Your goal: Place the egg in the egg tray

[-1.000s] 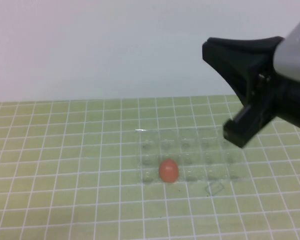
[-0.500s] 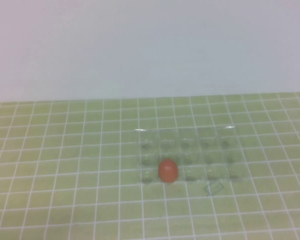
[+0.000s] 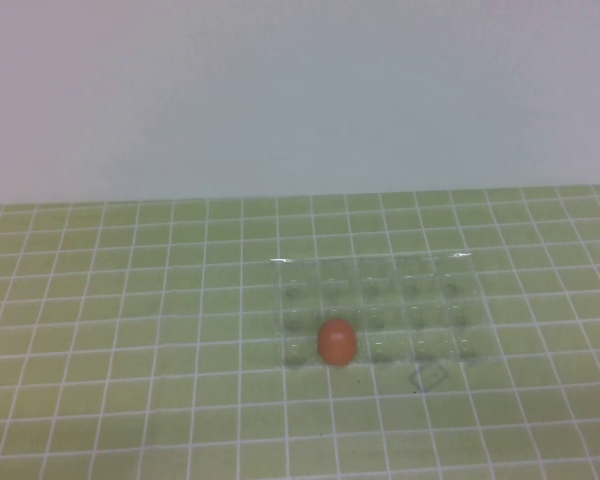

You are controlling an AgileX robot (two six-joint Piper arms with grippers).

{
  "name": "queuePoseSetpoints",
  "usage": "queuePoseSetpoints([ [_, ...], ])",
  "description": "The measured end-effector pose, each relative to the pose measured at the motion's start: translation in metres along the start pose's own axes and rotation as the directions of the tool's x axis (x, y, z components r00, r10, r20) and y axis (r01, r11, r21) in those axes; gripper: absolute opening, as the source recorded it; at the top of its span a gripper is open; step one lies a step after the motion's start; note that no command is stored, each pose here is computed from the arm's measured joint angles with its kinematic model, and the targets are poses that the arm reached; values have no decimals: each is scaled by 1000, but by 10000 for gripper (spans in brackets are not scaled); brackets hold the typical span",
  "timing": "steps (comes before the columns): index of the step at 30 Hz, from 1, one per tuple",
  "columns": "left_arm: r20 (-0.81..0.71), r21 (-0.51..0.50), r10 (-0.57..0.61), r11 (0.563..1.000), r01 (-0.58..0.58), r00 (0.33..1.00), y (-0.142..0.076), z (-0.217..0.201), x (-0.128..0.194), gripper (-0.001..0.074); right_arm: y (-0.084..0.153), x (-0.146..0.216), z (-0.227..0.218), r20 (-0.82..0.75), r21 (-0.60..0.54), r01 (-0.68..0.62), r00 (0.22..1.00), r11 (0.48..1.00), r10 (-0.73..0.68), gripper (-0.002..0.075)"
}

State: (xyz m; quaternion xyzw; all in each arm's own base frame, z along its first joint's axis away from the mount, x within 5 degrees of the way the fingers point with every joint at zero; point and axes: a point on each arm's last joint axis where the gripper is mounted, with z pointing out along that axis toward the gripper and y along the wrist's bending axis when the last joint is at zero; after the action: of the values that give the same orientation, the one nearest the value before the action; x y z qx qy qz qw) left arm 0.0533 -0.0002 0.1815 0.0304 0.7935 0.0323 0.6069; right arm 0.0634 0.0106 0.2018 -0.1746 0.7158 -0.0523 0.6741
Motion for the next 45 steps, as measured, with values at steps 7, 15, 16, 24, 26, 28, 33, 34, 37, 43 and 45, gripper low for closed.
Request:
queuePoseSetpoints([
  [7, 0, 0, 0, 1000, 0, 1000, 0, 0, 0, 0, -1, 15, -7, -47, 93, -19, 999, 995, 24, -2],
  [15, 0, 0, 0, 1000, 0, 1000, 0, 0, 0, 0, 3, 23, -7, -136, 63, -18, 990, 998, 26, -2],
  [16, 0, 0, 0, 1000, 0, 1000, 0, 0, 0, 0, 3, 24, -8, -152, 56, -19, 988, 998, 27, -2],
  [24, 0, 0, 0, 1000, 0, 1000, 0, 0, 0, 0, 9, 35, -10, -273, -1, -33, 961, 999, 31, -2],
  [26, 0, 0, 0, 1000, 0, 1000, 0, 0, 0, 0, 10, 36, -10, -287, -8, -37, 957, 999, 33, -2],
  [28, 0, 0, 0, 1000, 0, 1000, 0, 0, 0, 0, 10, 36, -10, -287, -11, -51, 957, 999, 46, -2],
  [33, 0, 0, 0, 1000, 0, 1000, 0, 0, 0, 0, 11, 36, -10, -289, -14, -63, 956, 998, 57, -2],
  [34, 0, 0, 0, 1000, 0, 1000, 0, 0, 0, 0, 11, 36, -10, -289, -14, -63, 956, 998, 57, -2],
  [37, 0, 0, 0, 1000, 0, 1000, 0, 0, 0, 0, 11, 36, -10, -289, -15, -67, 955, 998, 60, -2],
  [43, 0, 0, 0, 1000, 0, 1000, 0, 0, 0, 0, 12, 36, -10, -287, -4, -146, 948, 989, 139, -2],
  [45, 0, 0, 0, 1000, 0, 1000, 0, 0, 0, 0, 13, 36, -10, -287, 10, -207, 936, 978, 202, -2],
])
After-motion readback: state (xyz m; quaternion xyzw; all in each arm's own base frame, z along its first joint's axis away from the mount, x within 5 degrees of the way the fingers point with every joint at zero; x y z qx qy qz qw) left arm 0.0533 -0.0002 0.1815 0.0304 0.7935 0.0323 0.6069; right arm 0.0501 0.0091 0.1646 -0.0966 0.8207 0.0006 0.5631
